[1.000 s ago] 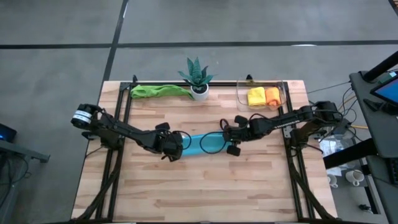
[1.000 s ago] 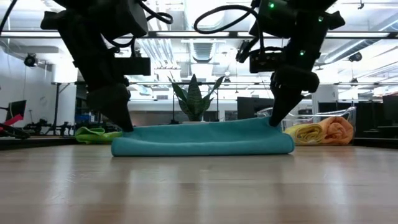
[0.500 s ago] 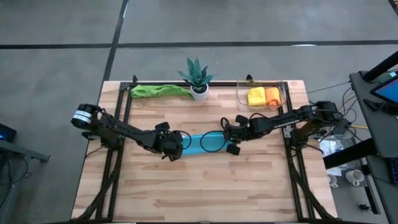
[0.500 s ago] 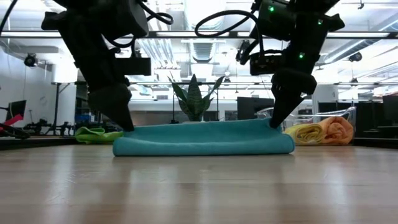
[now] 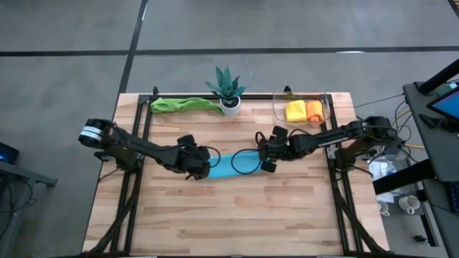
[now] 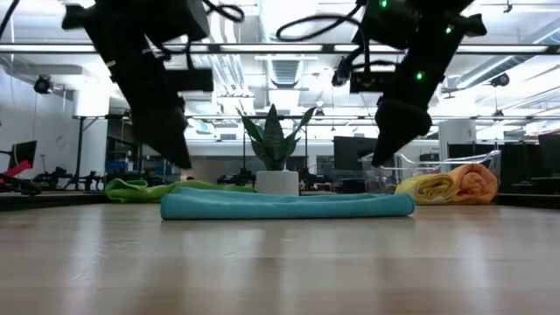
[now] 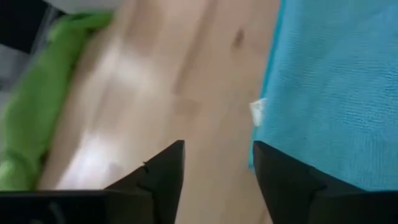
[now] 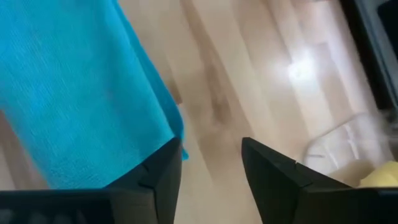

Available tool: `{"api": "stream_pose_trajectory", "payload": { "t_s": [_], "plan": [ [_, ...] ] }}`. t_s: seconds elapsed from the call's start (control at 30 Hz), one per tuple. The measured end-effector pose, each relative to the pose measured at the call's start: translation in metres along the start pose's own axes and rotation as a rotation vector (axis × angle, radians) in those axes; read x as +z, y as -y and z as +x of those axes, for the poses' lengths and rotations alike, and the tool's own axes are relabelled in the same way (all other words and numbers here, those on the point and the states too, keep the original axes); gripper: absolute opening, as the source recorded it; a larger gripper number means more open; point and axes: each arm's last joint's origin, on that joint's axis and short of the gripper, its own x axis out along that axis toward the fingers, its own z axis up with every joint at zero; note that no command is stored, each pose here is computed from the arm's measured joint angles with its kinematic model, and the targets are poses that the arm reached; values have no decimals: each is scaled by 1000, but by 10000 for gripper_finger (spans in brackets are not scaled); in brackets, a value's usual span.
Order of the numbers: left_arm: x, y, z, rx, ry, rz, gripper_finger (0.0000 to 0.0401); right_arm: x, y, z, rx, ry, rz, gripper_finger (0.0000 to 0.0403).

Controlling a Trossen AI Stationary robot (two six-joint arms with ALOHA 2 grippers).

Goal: Roll microfiber towels into tight, uniform cylinder then place into a basket
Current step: Roll the blue microfiber cloth

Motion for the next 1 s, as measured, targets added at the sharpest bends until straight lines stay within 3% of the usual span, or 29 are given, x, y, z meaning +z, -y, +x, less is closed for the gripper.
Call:
{"api": "stream_pose_trajectory", "payload": {
  "t_s": [0.17,0.27,0.53,0.67,0.87,1.0],
  "plan": [
    [-1,-16,-21,33,80,-93,194,-2,7,-17,16,58,31,165],
    [-6,-15,-23,-5,166,-159,195,-11,7,-25,43,123,62,166],
    [-24,12,9,-298,403,-223,186,-54,1,-22,169,343,166,164],
    [-23,21,21,-305,441,-250,143,-71,1,-16,270,317,269,157],
    [-4,33,42,-270,458,-232,17,-81,1,-11,300,280,377,151],
    [4,39,59,-261,419,-219,3,-80,-1,-9,309,276,427,159]
  ]
}}
